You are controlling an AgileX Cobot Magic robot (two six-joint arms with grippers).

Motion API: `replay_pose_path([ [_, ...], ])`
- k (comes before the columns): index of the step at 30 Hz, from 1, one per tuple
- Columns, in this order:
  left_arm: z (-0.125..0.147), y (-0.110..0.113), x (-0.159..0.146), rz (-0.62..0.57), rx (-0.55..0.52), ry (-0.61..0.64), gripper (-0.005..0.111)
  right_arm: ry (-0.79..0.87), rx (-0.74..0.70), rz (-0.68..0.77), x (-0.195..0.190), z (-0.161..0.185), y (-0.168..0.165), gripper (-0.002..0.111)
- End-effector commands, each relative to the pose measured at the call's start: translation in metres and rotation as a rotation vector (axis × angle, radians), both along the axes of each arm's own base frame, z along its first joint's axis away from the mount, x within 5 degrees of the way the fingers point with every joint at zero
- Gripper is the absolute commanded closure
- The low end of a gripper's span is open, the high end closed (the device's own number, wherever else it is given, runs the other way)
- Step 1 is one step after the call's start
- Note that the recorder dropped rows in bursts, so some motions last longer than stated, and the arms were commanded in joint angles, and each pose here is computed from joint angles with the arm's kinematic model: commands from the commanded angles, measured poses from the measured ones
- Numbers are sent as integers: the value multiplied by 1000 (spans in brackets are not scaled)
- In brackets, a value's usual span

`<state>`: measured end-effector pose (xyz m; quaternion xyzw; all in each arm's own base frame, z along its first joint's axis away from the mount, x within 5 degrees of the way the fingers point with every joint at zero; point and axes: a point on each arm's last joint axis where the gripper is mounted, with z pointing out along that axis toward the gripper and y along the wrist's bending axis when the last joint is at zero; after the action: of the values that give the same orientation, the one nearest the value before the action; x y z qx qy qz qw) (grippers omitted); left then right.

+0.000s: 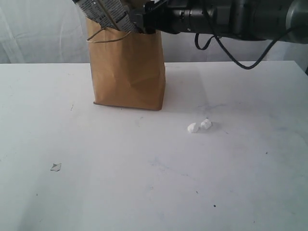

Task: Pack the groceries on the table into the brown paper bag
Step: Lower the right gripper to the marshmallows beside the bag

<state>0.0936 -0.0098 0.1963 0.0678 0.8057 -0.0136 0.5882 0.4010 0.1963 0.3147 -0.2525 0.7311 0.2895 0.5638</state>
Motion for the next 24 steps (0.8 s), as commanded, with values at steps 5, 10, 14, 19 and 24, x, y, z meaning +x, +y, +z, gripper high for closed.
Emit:
replay_pose_path([
  [5, -2, 1, -1, 2, 20, -2, 107, -142, -280, -76, -40, 58, -35, 40],
  [10, -2, 1, -1, 2, 20, -2, 107, 58, -370, -149, -64, 67, -64, 43],
  [14, -2, 1, -1, 2, 20, -2, 107, 420, -683, -87, -58, -5, -75, 51],
  [19, -2, 0, -1, -2, 19, -2, 107, 446, -900, 245, -34, -101, -38, 47],
  [24, -2, 0, -1, -4, 18, -1, 107, 516, -944, 307, -28, -147, -28, 45],
])
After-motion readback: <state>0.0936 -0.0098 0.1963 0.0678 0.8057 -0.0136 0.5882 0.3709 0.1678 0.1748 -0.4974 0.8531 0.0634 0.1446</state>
